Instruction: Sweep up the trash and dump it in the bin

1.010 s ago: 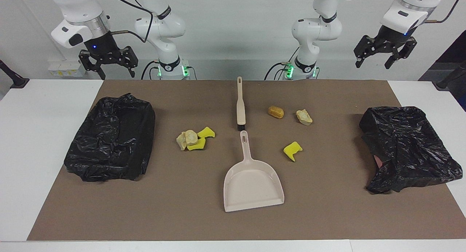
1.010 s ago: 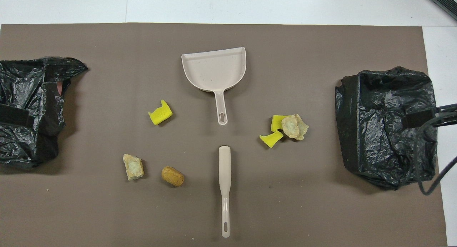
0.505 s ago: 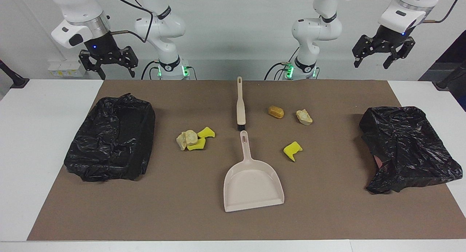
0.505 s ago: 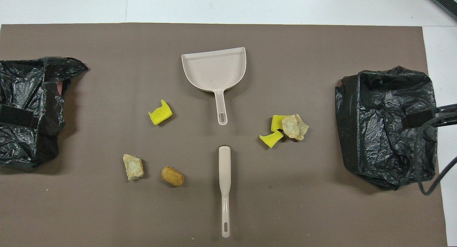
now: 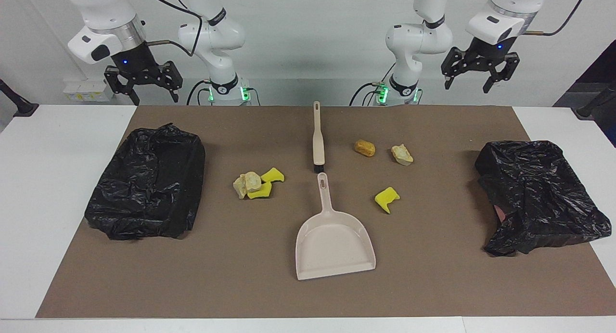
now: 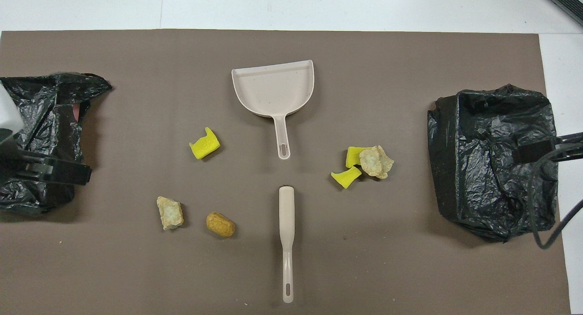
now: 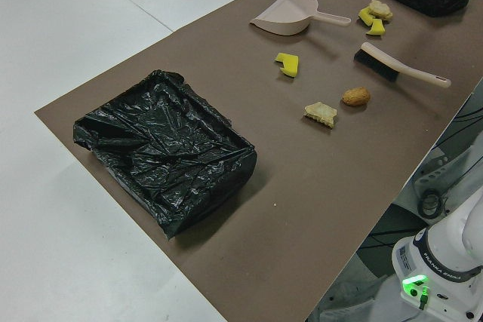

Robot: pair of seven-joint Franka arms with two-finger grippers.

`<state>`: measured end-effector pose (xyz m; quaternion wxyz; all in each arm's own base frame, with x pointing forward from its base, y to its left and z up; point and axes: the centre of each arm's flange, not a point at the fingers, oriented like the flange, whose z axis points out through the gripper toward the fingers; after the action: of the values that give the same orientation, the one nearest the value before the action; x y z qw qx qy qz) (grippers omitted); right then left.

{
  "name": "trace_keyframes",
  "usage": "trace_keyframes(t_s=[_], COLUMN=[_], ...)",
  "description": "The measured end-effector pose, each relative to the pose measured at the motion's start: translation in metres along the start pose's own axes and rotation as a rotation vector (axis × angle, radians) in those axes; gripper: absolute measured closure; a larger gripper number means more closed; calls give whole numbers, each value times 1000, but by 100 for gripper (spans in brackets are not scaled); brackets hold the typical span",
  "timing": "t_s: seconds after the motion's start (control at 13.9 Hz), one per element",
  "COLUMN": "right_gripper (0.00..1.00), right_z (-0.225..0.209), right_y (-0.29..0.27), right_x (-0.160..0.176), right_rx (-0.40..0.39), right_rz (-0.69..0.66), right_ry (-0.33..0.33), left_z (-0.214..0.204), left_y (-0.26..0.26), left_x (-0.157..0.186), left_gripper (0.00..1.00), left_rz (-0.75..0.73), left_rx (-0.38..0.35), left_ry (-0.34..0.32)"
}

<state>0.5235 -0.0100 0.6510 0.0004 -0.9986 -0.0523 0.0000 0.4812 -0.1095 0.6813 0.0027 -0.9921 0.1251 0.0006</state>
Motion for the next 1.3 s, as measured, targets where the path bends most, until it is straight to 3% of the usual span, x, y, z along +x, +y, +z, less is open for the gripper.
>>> trace_keyframes(t_s=[0.43, 0.79, 1.3], right_gripper=[0, 0, 0], right_z=[0, 1, 0], right_y=[0, 0, 0], right_x=[-1, -1, -2], right_rx=[1, 1, 1], right_rz=[0, 0, 0], right_ry=[-4, -5, -4], left_z=[52, 130, 236], left_y=[95, 199, 302], left_x=[-18, -43, -97], left_gripper=[0, 0, 0], left_rz=[64, 33, -11], left_rx=[-6, -10, 5], left_ry=[-6, -3, -27])
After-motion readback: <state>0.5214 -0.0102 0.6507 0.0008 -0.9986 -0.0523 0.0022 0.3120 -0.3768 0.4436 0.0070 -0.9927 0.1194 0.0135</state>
